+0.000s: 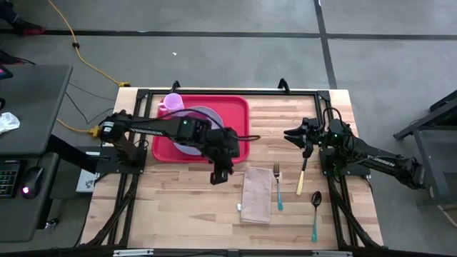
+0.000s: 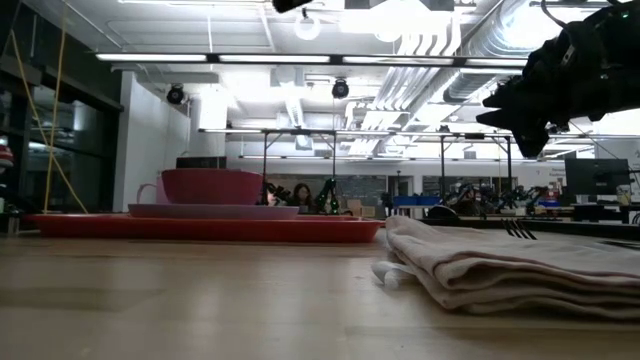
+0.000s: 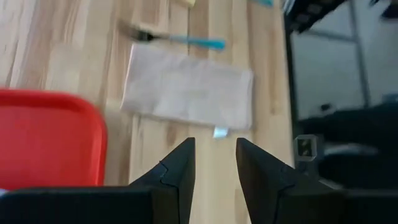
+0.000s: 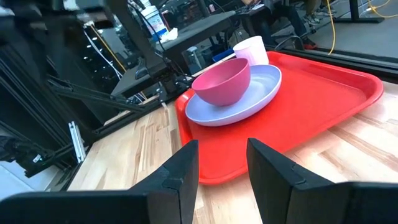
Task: Set up tray
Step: Put the brown napkin beside the blue plate on the red tray
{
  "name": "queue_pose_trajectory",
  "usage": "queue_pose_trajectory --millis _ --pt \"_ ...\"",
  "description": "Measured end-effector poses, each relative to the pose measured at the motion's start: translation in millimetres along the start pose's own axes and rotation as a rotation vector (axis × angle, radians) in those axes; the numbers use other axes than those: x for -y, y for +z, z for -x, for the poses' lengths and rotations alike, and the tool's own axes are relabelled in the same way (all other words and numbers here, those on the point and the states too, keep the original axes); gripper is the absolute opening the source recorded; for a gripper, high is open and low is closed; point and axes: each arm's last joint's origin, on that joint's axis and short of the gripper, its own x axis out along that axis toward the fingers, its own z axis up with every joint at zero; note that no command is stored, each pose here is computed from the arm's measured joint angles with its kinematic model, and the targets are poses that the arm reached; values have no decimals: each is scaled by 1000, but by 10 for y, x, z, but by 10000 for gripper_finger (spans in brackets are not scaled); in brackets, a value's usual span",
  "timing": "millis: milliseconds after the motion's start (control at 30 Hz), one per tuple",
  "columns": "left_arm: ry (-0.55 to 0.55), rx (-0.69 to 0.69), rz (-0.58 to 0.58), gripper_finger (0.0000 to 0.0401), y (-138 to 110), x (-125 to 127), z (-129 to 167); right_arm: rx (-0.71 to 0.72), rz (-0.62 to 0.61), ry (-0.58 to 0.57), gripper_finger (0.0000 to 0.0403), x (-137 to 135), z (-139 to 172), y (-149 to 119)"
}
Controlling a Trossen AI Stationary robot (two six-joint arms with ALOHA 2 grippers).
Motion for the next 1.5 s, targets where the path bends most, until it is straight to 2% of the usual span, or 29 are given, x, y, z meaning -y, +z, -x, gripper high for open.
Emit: queue_pose_trajectory --millis 167,233,367,733,1000,1267,1500 --pt "25 5 -10 145 69 -55 -308 -13 -2 -4 114 6 -2 -12" --pt "30 74 -22 145 158 -59 -409 -17 -2 0 114 5 0 -15" --pt "50 80 -19 145 193 -100 -689 -26 -5 -3 114 8 0 -24" --pt "36 -46 340 145 94 -191 -1220 -56 -3 42 114 -1 -3 -37" --pt "79 -128 586 145 -38 -155 -1530 -57 -2 42 114 -1 -3 -38" --pt "128 -195 761 145 -213 -6 -1846 -56 17 43 114 -1 -3 -38" --pt "183 -174 894 145 -311 94 -2053 -57 17 50 114 -3 -3 -37"
